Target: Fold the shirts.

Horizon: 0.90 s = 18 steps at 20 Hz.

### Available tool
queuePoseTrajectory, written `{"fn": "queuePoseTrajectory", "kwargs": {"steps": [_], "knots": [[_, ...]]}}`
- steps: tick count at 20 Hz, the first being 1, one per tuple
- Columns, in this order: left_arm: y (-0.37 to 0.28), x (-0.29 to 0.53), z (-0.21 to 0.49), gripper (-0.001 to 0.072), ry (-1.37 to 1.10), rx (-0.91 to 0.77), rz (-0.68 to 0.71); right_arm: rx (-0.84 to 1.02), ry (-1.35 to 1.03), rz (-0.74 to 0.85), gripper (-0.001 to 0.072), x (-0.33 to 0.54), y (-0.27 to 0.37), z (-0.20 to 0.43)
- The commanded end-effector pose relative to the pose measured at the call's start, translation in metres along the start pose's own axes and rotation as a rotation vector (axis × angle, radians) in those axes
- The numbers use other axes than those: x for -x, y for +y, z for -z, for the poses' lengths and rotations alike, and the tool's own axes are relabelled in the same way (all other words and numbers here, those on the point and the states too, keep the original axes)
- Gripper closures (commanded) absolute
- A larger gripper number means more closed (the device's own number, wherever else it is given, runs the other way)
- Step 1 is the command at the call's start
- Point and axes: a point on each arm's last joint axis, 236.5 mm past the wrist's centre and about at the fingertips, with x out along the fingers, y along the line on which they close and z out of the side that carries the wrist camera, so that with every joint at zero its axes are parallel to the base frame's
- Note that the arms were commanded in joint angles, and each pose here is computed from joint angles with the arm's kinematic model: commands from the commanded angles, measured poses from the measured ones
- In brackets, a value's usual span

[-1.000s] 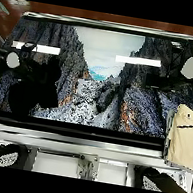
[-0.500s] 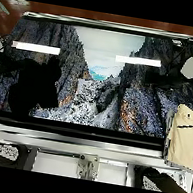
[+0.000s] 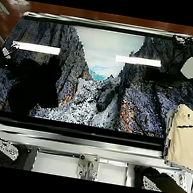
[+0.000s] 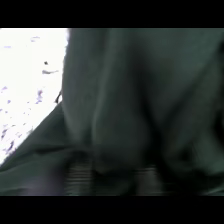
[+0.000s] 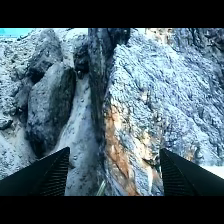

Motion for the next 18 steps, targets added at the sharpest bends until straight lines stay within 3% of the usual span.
{"fn": "queuePoseTrajectory", "kwargs": {"steps": [1, 4, 8, 13, 18], "knots": [[-0.016, 0.007, -0.001, 0.0667, -0.006, -0.055, 0.05, -0.008, -0.008, -0.015, 0.0023, 0.0, 0.004, -0.002], [-0.054, 0.071, -0.024, 0.0667, -0.17, -0.197, 0.086, 0.024, -0.098, -0.004, 0.0022, 0.001, 0.001, -0.023], [-0.143, 0.24, -0.011, 0.0667, -0.512, -0.415, 0.211, 0.078, -0.281, 0.033, 0.0022, 0.012, -0.005, -0.065], [-0.235, 0.427, 0.134, 0.0667, -0.795, -0.669, 0.561, 0.097, -0.298, 0.023, 0.0022, 0.063, -0.007, -0.046], [-0.282, 0.469, 0.252, 0.0667, -0.743, -0.847, 0.801, 0.109, -0.347, 0.035, 0.0022, 0.135, -0.018, -0.013]]}}
